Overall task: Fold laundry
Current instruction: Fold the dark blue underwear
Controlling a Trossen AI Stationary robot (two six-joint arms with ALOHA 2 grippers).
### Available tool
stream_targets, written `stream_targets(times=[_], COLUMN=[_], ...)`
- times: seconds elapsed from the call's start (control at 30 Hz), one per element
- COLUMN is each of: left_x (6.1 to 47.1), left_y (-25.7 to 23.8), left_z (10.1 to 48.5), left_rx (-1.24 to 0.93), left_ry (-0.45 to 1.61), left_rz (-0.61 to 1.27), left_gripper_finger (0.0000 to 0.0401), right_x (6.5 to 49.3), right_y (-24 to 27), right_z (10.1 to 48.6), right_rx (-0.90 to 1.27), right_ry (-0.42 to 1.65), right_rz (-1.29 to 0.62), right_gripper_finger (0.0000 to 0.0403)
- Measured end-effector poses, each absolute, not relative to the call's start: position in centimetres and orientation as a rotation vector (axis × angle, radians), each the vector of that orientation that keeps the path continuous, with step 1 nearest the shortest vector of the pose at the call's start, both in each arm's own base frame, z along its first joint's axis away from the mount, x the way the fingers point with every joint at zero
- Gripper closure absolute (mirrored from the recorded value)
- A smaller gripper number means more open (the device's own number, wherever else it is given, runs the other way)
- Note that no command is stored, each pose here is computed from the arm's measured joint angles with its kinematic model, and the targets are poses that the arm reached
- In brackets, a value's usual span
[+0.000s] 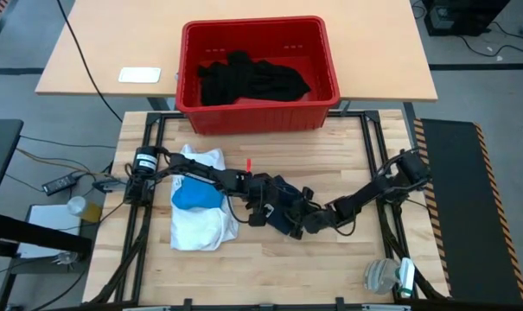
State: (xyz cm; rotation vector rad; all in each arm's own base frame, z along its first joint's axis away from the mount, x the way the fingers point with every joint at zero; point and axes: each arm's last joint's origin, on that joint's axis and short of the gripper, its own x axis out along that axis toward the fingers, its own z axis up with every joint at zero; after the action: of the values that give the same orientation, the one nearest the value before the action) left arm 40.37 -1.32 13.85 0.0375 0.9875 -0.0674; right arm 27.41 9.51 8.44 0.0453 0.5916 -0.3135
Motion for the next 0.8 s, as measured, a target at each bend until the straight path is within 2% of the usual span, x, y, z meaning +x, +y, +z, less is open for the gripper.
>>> stream_targets(times=[0.17,0.3,0.4,0.63,0.8], left_x=[40.3,40.3,40.3,40.2,40.1], left_y=[-1.3,-1.3,-1.3,-1.3,-1.5], left_z=[14.3,14.4,14.4,14.3,14.3], left_rx=[0.047,0.047,0.045,0.031,0.031], left_ry=[0.974,0.97,0.968,0.99,0.993], left_rz=[-0.068,-0.07,-0.069,-0.062,-0.065], left_gripper_finger=[0.0209,0.0209,0.0209,0.0209,0.0209], right_x=[27.0,27.1,27.8,28.1,27.8], right_y=[10.1,9.2,7.8,6.5,7.1], right_z=[12.4,13.3,12.6,8.2,9.5], right_rx=[-0.025,-0.089,-0.089,-0.016,-0.014], right_ry=[0.46,0.439,0.458,0.611,0.592], right_rz=[-0.327,-0.377,-0.414,-0.441,-0.423], right_gripper_finger=[0.0234,0.0234,0.0234,0.0234,0.0234])
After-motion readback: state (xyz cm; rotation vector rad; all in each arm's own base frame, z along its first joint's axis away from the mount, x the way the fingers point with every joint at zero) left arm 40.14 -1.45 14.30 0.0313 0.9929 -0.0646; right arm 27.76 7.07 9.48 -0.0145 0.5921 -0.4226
